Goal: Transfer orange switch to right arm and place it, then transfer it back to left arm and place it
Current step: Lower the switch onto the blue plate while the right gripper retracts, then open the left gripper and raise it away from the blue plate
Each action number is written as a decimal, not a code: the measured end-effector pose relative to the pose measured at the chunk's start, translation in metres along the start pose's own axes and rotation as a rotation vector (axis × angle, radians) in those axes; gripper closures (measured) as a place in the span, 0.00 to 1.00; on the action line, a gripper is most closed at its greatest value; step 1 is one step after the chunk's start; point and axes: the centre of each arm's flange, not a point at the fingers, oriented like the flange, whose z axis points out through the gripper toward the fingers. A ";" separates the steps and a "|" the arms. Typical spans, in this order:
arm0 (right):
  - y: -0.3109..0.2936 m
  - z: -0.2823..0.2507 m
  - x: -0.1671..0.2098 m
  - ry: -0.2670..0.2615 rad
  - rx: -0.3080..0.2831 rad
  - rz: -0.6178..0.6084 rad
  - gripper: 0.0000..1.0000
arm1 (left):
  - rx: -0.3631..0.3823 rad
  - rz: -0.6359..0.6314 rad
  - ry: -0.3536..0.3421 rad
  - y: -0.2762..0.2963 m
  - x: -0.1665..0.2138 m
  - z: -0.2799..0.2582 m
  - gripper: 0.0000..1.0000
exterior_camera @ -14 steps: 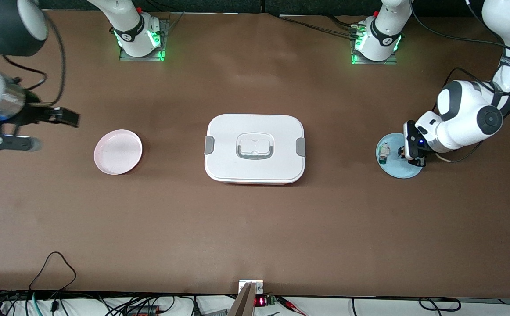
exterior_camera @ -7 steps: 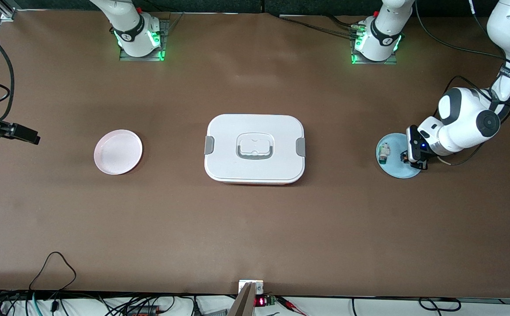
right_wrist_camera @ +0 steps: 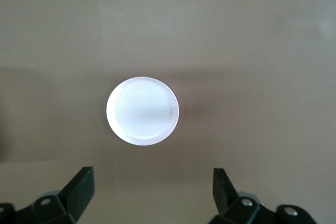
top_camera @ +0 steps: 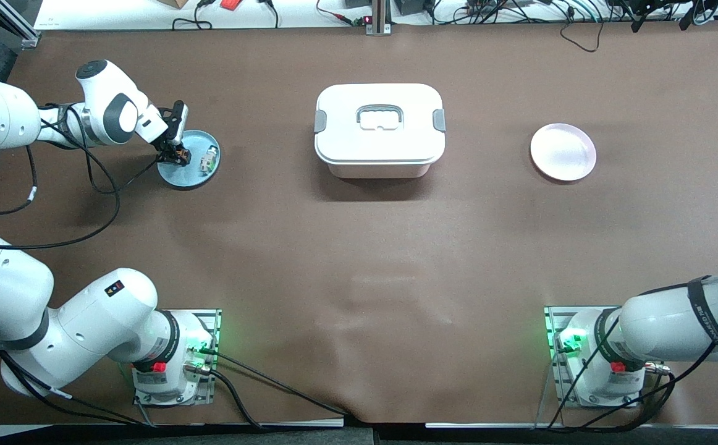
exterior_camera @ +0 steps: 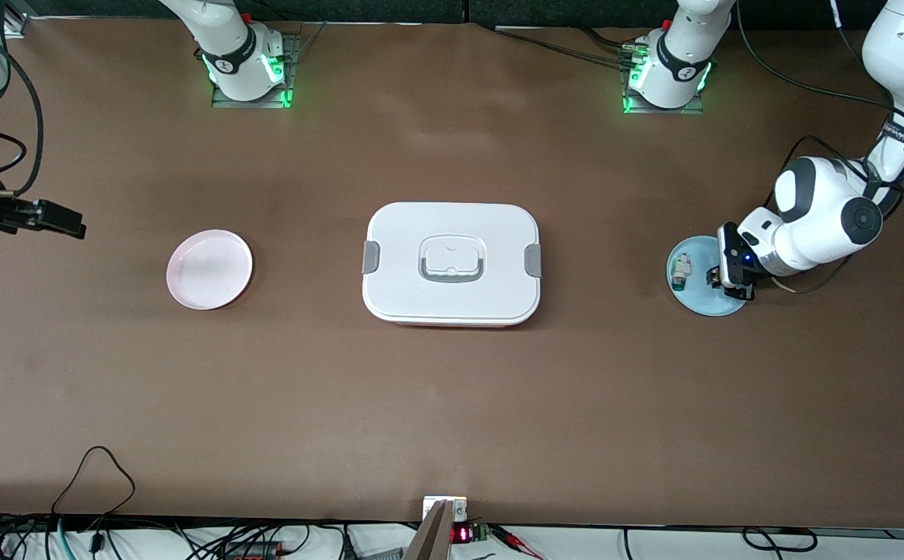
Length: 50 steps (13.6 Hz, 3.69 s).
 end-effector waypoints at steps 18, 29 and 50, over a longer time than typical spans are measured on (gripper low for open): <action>-0.005 -0.012 -0.041 0.066 0.044 -0.026 0.00 | -0.012 -0.054 -0.022 -0.010 0.002 -0.021 0.00; -0.005 -0.021 -0.041 0.084 0.043 -0.031 0.00 | -0.132 -0.549 -0.119 -0.062 0.042 -0.146 0.00; -0.005 -0.020 -0.041 0.082 0.043 -0.032 0.00 | 0.015 -1.426 -0.165 -0.012 0.158 -0.416 0.00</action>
